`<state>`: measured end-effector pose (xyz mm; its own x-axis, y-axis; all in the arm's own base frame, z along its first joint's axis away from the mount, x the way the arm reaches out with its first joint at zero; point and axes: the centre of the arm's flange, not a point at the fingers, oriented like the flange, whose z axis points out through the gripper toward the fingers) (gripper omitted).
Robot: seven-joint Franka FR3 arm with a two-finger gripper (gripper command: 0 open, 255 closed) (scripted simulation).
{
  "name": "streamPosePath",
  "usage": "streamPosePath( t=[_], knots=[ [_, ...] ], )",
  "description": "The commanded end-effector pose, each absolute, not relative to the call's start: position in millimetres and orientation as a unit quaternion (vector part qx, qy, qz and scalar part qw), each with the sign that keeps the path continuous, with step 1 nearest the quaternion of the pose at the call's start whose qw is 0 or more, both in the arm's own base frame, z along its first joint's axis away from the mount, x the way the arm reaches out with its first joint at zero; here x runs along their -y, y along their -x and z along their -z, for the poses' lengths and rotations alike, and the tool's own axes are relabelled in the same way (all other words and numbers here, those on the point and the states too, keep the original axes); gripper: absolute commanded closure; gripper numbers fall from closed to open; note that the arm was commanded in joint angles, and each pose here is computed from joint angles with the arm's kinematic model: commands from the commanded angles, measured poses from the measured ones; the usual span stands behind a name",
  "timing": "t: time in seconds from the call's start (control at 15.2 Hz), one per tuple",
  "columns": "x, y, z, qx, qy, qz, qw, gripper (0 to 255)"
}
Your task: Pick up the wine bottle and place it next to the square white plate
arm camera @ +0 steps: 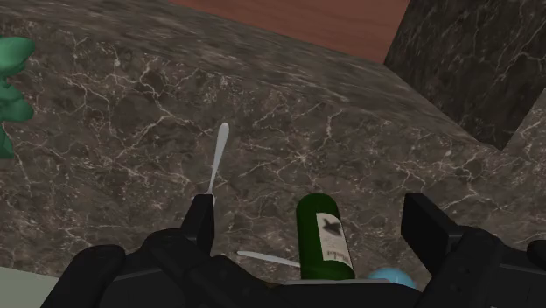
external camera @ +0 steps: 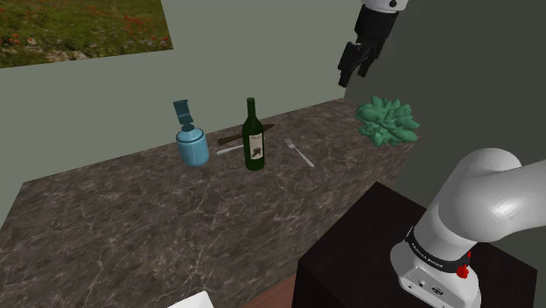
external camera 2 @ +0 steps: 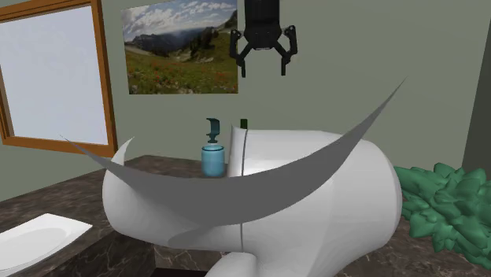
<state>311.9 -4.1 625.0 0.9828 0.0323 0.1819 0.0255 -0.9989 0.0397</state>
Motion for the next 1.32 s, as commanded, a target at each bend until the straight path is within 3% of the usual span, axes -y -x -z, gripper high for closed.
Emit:
streamPosePath(
  t=[0.0, 1.25],
  knots=[
    [4, -312, -625, -0.015, -0.996, -0.092, 0.019, 0],
    [-53, -549, -540, 0.032, -0.998, -0.062, 0.005, 0]
  ],
)
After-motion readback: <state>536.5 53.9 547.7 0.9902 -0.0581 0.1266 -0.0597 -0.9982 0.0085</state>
